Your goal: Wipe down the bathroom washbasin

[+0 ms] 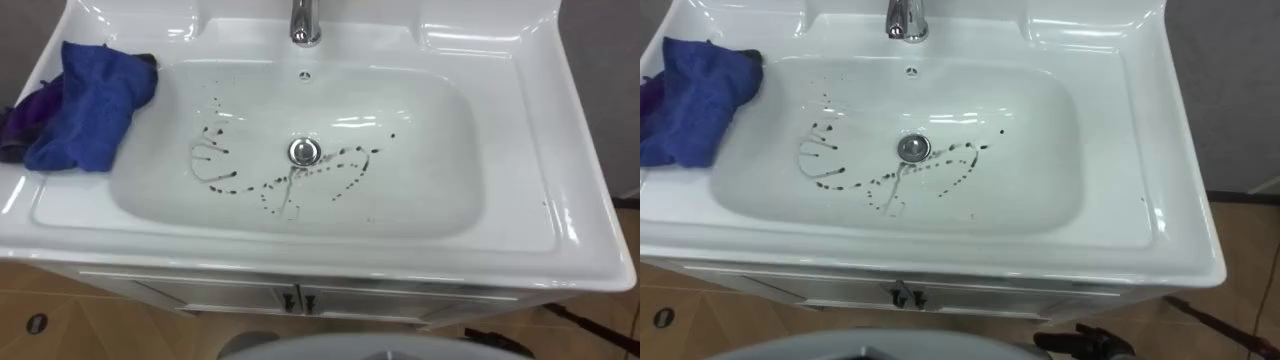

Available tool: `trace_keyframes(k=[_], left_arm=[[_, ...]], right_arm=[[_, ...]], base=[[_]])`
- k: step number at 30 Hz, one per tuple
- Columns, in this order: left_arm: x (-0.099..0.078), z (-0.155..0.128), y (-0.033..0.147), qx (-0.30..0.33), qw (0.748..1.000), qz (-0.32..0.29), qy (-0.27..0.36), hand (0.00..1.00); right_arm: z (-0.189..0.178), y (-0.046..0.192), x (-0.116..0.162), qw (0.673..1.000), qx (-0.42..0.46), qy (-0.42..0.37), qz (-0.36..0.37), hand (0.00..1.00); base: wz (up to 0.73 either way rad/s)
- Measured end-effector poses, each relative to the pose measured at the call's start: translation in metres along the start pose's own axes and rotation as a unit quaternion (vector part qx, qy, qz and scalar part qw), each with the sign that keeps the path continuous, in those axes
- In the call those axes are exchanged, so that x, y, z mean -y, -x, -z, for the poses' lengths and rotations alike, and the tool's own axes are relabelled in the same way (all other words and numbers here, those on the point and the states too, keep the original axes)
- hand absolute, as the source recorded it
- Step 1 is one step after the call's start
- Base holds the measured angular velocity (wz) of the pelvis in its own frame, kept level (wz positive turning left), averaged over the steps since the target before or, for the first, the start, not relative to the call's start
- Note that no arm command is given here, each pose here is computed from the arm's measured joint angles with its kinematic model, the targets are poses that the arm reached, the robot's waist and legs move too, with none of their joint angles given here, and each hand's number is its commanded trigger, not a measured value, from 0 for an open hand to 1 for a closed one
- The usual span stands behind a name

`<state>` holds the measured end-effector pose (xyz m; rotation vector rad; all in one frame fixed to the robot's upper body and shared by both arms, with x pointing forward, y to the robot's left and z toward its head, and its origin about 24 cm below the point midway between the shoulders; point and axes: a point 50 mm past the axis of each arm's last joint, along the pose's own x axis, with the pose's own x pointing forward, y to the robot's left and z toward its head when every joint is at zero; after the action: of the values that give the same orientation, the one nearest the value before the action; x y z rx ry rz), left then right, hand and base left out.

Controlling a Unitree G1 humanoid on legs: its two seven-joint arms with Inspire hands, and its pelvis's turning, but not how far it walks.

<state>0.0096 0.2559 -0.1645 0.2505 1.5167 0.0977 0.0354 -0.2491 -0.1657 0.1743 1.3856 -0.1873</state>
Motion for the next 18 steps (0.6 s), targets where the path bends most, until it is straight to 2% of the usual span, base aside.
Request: trace_keyframes(k=[14, 18], left_arm=[[-0.0010, -0.0021, -0.0001, 0.004, 1.000, -0.010, 0.002, 0.00], [-0.0015, -0.0023, -0.0002, 0.005, 0.999, -0.018, 0.026, 0.00]], right_arm=[[0.0059, 0.0012, 0.0046, 1.000, -0.015, -0.014, 0.003, 0.00], [0.0060, 0.0012, 0.0047, 1.000, -0.015, -0.015, 0.003, 0.00]], base=[[-0.03], [0.00]])
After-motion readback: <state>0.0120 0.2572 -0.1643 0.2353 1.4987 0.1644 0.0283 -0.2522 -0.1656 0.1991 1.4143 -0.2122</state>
